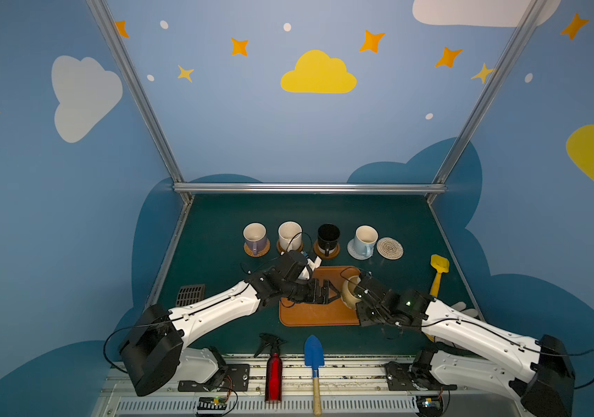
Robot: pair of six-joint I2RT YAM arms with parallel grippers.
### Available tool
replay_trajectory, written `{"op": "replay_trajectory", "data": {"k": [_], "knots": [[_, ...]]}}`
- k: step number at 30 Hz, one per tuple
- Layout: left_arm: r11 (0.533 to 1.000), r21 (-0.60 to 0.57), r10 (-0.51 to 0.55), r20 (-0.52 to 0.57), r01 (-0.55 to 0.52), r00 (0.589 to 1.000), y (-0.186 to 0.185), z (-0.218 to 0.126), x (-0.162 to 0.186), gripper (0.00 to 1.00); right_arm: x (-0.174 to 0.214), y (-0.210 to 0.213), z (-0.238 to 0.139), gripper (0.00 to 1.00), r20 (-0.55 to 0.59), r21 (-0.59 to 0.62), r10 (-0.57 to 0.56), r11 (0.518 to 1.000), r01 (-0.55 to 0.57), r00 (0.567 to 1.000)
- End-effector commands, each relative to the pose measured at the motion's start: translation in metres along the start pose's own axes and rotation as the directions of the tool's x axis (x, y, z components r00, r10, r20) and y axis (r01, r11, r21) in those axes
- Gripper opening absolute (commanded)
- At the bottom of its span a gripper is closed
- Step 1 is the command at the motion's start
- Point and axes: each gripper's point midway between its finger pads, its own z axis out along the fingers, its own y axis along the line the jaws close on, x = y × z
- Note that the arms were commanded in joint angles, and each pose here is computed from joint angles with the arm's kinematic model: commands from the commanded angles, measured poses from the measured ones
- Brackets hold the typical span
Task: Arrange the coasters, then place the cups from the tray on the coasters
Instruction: 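Lift the beige mug toward the multicolour woven coaster with the right gripper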
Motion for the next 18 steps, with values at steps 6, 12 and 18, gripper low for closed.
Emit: {"op": "replay_trajectory", "data": {"k": [6,12,18], "knots": [[0.992,0.097,0.072,0.062,-0.078,0.995,-0.055,-0.017,-0.034,1.0,-0.05,-0.014,-0.06,0.0,0.175,-0.004,-0.007,1.0,0.007,0.984],[0.986,0.053,0.154,0.106,-0.16,0.982,-0.073,-0.016,-0.06,1.0,-0.073,-0.038,-0.08,0.0,0.216,0.039,0.002,0.999,-0.011,0.976],[0.971,0.035,0.232,0.121,-0.238,0.965,-0.095,-0.002,-0.086,1.0,-0.106,-0.064,-0.093,0.0,0.266,0.091,0.021,0.995,-0.047,0.964]]}}
